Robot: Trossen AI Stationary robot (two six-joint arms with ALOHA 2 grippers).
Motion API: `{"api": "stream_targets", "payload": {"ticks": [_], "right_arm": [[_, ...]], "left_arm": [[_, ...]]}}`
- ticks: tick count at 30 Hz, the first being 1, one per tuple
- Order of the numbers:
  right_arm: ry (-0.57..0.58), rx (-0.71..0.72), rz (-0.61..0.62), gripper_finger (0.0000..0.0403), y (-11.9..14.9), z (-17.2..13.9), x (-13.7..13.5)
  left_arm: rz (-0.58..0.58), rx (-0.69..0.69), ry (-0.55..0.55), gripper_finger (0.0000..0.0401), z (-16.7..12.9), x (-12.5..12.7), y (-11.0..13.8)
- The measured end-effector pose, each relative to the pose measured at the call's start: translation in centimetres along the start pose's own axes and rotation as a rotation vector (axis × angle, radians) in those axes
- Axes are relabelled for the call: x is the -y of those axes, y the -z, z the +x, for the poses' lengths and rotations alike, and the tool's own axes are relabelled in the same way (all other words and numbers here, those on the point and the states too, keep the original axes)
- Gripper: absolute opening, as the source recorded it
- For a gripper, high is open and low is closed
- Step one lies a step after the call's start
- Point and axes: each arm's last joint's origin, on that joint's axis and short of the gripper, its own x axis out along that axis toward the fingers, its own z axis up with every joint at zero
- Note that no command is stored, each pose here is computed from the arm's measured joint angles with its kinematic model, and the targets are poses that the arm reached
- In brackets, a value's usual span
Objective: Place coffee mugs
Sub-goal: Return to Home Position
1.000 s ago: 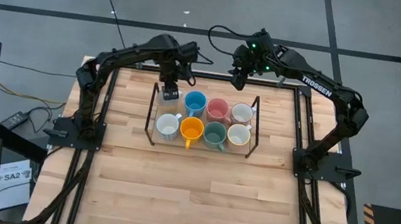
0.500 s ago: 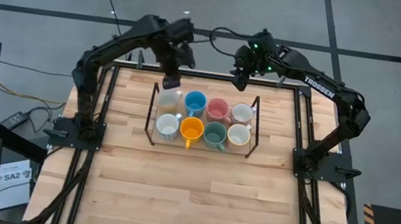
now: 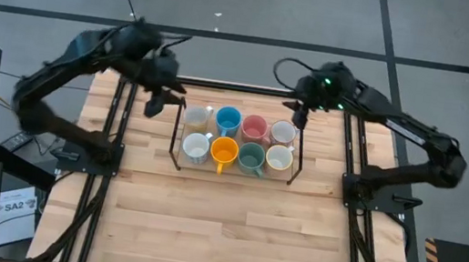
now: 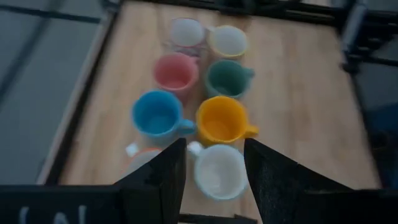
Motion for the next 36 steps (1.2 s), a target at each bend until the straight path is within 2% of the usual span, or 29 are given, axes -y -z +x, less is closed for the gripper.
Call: {"api": "stream_targets", "payload": {"ticks": [8, 14, 18, 24, 29, 36], "right_arm": [[0.023, 0.105, 0.026, 0.0161, 3.5, -4.6, -1.7], [0.036, 0.183, 0.021, 0.0161, 4.9, -7.1, -2.5], [0.043, 0.233, 0.030, 0.0161, 5.4, -8.2, -2.8], [0.031, 0.284, 0.049, 0.0161, 6.2, -9.3, -3.3], [-0.028, 0.349, 0.030, 0.0161, 7.4, -9.4, -3.8], [-0.016, 0.404, 0.042, 0.0161, 9.3, -9.6, -4.2]], "left_arm": [[-0.080, 0.214, -0.251, 0.0167, -0.3, 1.8, 9.1], [-0.069, 0.406, -0.293, 0.0167, 1.3, 2.8, 16.1], [-0.082, 0.540, -0.303, 0.0167, 2.9, 3.1, 19.7], [-0.083, 0.715, -0.358, 0.0167, 5.6, 2.9, 23.3], [-0.082, 0.782, -0.387, 0.0167, 7.7, 2.6, 25.2], [-0.112, 0.872, -0.391, 0.0167, 10.3, 2.2, 27.4]]}}
